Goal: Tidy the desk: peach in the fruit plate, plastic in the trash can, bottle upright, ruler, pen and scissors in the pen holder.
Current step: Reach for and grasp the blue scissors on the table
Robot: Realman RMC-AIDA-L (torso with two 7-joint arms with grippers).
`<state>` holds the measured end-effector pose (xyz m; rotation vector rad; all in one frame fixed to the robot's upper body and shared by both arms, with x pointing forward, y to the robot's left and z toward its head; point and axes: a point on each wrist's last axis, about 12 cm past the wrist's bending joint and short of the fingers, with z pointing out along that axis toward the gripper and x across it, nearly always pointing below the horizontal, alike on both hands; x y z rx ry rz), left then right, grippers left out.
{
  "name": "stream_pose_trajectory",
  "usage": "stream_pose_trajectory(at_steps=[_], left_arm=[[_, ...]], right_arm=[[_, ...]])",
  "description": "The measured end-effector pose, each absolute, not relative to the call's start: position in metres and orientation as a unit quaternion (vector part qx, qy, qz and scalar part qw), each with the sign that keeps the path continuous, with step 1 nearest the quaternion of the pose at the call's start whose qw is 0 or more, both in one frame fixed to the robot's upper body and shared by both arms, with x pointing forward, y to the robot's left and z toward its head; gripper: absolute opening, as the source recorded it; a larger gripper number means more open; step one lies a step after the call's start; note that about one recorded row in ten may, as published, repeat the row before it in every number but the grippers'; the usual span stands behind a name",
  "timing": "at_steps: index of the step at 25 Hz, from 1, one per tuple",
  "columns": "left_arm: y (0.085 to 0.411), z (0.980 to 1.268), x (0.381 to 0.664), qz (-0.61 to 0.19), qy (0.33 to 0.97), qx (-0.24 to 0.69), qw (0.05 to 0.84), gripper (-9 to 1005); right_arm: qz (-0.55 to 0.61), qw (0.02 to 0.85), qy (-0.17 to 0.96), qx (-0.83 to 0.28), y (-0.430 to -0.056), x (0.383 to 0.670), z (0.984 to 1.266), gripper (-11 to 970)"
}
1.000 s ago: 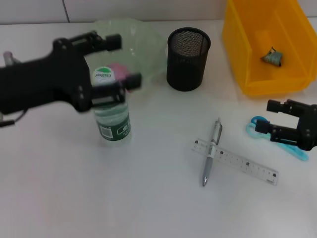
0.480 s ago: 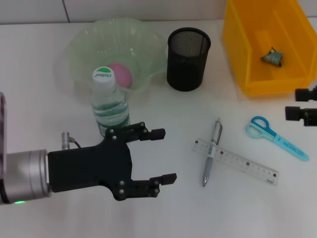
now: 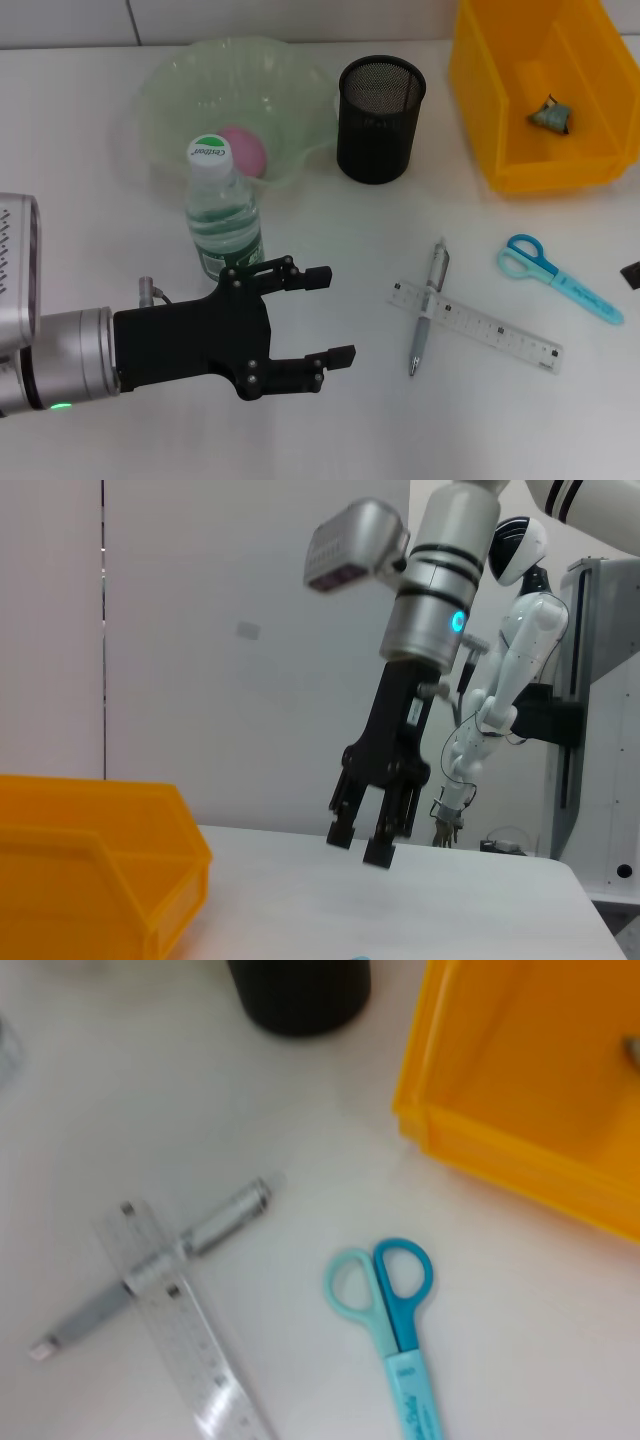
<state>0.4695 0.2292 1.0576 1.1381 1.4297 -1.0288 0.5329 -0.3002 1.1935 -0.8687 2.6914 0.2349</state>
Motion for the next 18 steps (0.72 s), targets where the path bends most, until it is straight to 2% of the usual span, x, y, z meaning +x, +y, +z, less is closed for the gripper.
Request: stream_pose_trajectory(at_steps=[10,18], left_arm=[[0.229,1.054,0.470,-0.428,0.597,0.467,0.493,785],[0.229,1.052,0.469,-0.429,0.600,0.464,0.491,785]], right_arm=[[0.055,0.144,0.913,-0.379,-0.276,0.547,1.168,727],[0.057,0.136,0.912,-0.383,-0.267,0.555,1.153,710]])
